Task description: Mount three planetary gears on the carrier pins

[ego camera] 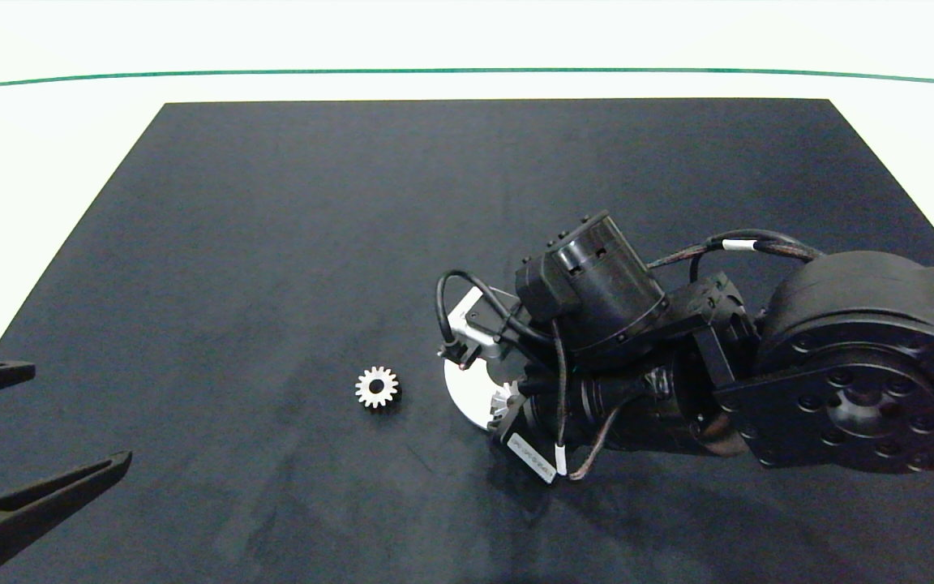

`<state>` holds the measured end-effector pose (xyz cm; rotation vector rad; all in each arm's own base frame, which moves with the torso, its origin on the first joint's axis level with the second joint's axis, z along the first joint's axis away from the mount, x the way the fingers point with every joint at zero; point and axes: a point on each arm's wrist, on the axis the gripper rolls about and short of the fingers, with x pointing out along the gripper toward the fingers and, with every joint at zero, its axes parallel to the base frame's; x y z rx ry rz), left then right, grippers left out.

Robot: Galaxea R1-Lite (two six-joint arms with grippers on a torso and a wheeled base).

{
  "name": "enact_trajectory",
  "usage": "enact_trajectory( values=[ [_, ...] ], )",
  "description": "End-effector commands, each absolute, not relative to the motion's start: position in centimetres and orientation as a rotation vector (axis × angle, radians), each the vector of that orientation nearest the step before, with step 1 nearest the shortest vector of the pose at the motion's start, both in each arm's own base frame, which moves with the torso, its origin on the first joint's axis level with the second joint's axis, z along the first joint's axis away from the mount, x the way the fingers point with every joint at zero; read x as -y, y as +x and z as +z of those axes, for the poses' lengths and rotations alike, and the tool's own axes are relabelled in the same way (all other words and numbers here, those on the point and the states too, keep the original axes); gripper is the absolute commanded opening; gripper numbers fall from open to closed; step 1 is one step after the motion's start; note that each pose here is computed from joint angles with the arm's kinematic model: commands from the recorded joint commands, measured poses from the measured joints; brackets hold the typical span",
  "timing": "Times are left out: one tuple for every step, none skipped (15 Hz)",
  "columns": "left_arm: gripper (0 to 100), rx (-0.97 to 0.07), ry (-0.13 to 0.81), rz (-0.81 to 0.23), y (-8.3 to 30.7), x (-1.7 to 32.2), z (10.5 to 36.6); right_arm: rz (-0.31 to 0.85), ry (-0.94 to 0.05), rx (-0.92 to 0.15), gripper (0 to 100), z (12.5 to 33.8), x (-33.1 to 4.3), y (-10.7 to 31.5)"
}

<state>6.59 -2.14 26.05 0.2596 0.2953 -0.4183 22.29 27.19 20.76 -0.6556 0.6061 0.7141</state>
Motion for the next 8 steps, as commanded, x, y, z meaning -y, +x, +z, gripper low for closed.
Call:
enact_trajectory(
  values=[
    [100,-0.297,0.262,-0.419,6.61,2.15,26.06,0.714,-0.658,-0.607,4,20.65,-27.42,22.48],
    [100,-0.296,0.261,-0.42,6.61,2.15,26.06,0.716,-0.659,-0.608,4,20.6,-27.48,22.45],
    [100,-0.296,0.261,-0.42,6.61,2.15,26.06,0.713,-0.66,-0.609,100,20.56,-27.43,22.49],
    [100,-0.297,0.262,-0.419,6.61,2.15,26.06,0.713,-0.659,-0.608,100,20.61,-27.41,22.47],
    [100,-0.297,0.262,-0.419,6.61,2.15,26.06,0.711,-0.66,-0.608,100,20.61,-27.4,22.47],
    [100,-0.297,0.26,-0.42,6.61,2.15,26.06,0.711,-0.66,-0.608,100,20.61,-27.4,22.47],
    [100,-0.296,0.261,-0.42,6.61,2.15,26.06,0.711,-0.66,-0.608,100,20.61,-27.4,22.47],
    [100,-0.297,0.262,-0.419,6.61,2.15,26.06,0.713,-0.66,-0.607,100,20.61,-27.44,22.43]
  ],
)
